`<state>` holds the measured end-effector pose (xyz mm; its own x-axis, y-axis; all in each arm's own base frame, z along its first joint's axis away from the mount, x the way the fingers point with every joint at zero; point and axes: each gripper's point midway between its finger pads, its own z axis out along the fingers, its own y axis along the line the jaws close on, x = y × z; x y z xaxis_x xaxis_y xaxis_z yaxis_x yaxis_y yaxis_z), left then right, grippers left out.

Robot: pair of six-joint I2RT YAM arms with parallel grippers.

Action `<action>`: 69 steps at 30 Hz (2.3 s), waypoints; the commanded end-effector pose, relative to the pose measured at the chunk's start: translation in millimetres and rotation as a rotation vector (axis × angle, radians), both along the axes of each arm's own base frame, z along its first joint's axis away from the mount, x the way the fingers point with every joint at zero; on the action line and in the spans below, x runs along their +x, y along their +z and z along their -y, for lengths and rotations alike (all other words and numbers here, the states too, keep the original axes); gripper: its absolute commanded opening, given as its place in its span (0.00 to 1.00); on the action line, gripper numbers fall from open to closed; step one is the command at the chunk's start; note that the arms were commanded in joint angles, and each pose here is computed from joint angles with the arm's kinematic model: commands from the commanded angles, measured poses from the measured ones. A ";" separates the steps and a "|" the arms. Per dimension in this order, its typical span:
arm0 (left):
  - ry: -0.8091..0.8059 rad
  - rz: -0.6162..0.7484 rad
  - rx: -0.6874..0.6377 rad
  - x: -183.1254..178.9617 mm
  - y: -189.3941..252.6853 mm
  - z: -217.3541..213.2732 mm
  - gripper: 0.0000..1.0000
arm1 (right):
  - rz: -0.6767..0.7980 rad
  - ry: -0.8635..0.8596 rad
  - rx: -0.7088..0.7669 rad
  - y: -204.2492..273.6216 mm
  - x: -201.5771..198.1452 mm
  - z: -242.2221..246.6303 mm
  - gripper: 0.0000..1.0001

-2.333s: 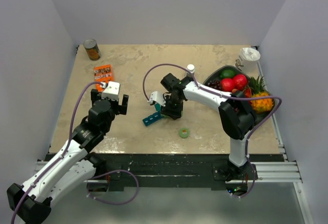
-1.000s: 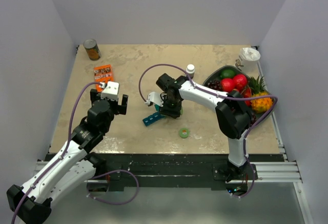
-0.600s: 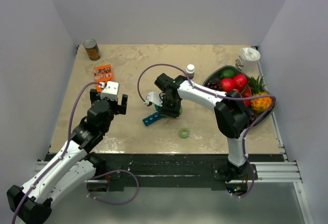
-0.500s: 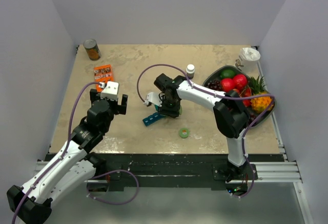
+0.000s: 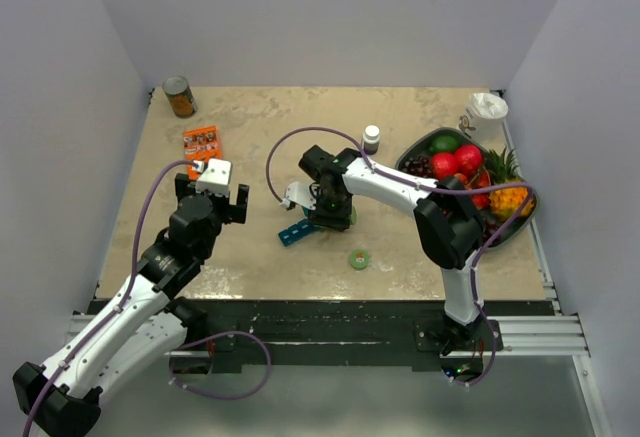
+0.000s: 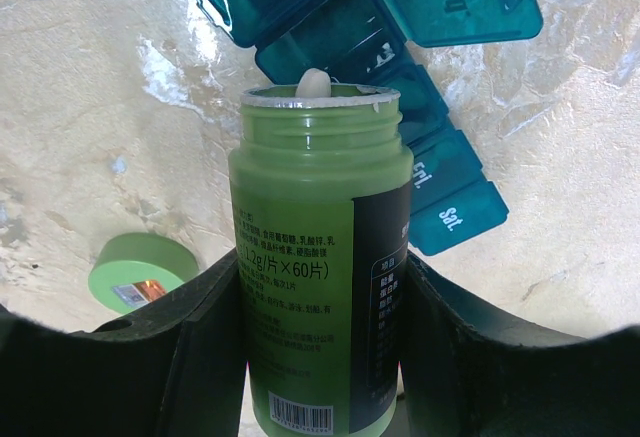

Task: Sort the pills into containers

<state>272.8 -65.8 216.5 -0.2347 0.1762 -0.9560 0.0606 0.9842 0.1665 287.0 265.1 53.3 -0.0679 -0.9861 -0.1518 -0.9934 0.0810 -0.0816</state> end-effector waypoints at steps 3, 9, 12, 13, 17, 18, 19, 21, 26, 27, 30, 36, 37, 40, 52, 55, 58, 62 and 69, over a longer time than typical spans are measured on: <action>0.000 0.030 -0.021 1.4 8.4 -0.4 0.99 | 0.044 -0.008 0.007 17.4 8.0 -5.5 0.00; 0.002 0.030 -0.023 1.6 8.4 -0.9 0.99 | 0.047 -0.005 0.004 18.7 7.9 -5.9 0.00; 0.001 0.031 -0.022 1.4 8.8 -0.6 0.99 | 0.042 -0.003 -0.001 17.7 6.9 -5.8 0.00; 0.001 0.030 -0.021 1.6 8.0 -0.5 0.99 | 0.042 -0.003 -0.001 18.0 6.9 -5.8 0.00; -0.001 0.030 -0.022 1.3 8.0 -0.4 0.99 | 0.040 0.002 -0.004 18.4 6.2 -6.7 0.00; -0.001 0.031 -0.022 1.4 8.4 -0.3 0.99 | 0.041 0.002 -0.003 18.8 6.5 -7.0 0.00; -0.002 0.032 -0.024 1.2 8.7 -0.1 0.99 | 0.049 -0.001 -0.016 18.6 7.8 -4.5 0.00; -0.002 0.031 -0.023 1.4 8.3 0.0 0.99 | 0.049 -0.002 -0.021 17.8 7.9 -4.8 0.00; -0.004 0.033 -0.023 1.1 9.1 0.0 0.99 | 0.050 -0.003 -0.030 18.5 8.2 -4.1 0.00; -0.004 0.035 -0.024 0.9 9.5 -0.1 0.99 | 0.050 -0.004 -0.030 17.9 8.3 -4.3 0.00; -0.006 0.036 -0.025 0.5 9.9 -0.1 0.99 | 0.051 -0.003 -0.035 17.9 8.7 -4.5 0.00; -0.008 0.038 -0.026 0.5 10.5 0.1 0.99 | 0.050 -0.003 -0.047 17.1 9.0 -4.6 0.00; -0.008 0.037 -0.025 0.4 10.2 0.0 0.99 | 0.050 -0.002 -0.051 17.0 8.7 -4.4 0.00; -0.008 0.039 -0.026 0.3 10.9 0.0 0.99 | 0.050 -0.002 -0.055 16.6 8.8 -3.7 0.00; -0.008 0.041 -0.026 0.1 11.0 -0.4 0.99 | 0.060 0.003 -0.070 18.7 9.1 -3.3 0.00; -0.006 0.041 -0.026 0.2 11.0 -0.8 0.99 | 0.060 0.004 -0.072 18.9 9.4 -3.1 0.00; -0.009 0.040 -0.026 0.1 10.9 -0.1 0.99 | 0.059 0.007 -0.076 18.8 8.5 -3.6 0.00; -0.009 0.038 -0.025 0.1 10.2 -0.1 0.99 | 0.059 0.007 -0.078 18.1 8.9 -3.6 0.00; -0.011 0.040 -0.025 0.0 10.9 0.1 0.99 | 0.058 0.008 -0.090 16.6 8.5 -2.1 0.00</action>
<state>271.5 -66.2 220.2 -0.2212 0.1665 -0.9609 0.0694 0.9855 0.1548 290.3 262.8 61.8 -0.0533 -0.9962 -0.0690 -0.9908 0.0614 -0.1206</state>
